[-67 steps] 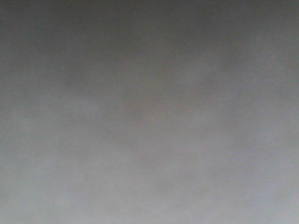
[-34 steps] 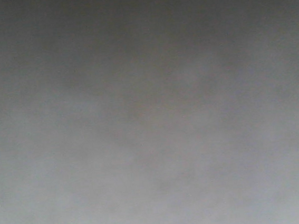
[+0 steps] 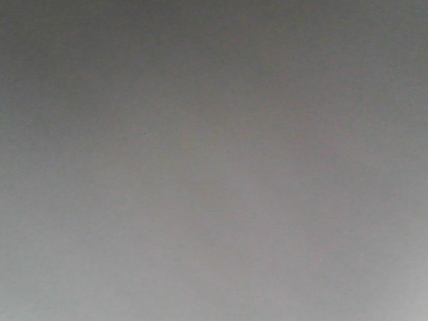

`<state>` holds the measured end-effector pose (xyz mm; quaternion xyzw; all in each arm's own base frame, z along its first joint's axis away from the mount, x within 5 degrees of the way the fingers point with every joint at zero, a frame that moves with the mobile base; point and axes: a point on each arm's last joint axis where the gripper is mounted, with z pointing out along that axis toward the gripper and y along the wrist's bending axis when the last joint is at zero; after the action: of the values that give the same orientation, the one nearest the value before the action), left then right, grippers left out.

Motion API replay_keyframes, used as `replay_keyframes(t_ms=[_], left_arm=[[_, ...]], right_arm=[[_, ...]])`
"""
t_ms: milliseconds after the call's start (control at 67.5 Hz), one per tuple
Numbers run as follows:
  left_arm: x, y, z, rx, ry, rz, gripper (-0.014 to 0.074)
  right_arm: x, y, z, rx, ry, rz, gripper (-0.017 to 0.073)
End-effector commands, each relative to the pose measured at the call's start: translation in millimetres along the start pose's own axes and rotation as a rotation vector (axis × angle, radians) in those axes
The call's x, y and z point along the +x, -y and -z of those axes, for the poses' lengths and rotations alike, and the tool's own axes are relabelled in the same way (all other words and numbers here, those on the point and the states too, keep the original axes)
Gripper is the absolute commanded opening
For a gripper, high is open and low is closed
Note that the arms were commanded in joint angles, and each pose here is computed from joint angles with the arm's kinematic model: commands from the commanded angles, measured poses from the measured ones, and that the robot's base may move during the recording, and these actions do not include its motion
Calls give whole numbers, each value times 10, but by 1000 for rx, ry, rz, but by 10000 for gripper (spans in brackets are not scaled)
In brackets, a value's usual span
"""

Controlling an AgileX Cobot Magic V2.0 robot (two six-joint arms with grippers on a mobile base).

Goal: Grab box from left shelf to table start
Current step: 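Lower the box with both grippers onto the white table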

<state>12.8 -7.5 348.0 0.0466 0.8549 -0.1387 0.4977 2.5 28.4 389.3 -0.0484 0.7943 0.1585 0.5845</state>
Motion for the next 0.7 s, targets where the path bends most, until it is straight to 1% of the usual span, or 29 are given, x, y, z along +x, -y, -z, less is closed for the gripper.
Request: replay_keyframes(t_ms=[0, 59, 163, 267, 371, 460, 548, 682], left_arm=[[-450, 96, 82, 43, 186, -9, -92], [-632, 129, 65, 39, 183, -11, -92], [-898, 155, -48, 6, 152, -28, -92], [-1137, 161, -224, -41, 116, -53, -92], [-1343, 187, -435, -58, 61, -58, -92], [-1459, 203, -616, -67, 10, -57, -92], [-1558, 213, -827, -76, -31, -59, -92], [-1618, 209, -1189, -90, -99, -61, -92]], right_arm=[[-277, 5, -128, -17, 58, -34, 58], [-347, 28, -241, -15, 2, -45, 58], [-517, 66, -415, -6, -68, -52, 58], [-669, 114, -559, 21, -135, -37, 58], [-812, 194, -730, 67, -223, -9, 58], [-897, 266, -873, 105, -294, 10, 58], [-940, 352, -1067, 134, -357, 16, 58], [-949, 462, -1374, 148, -388, 2, 58]])
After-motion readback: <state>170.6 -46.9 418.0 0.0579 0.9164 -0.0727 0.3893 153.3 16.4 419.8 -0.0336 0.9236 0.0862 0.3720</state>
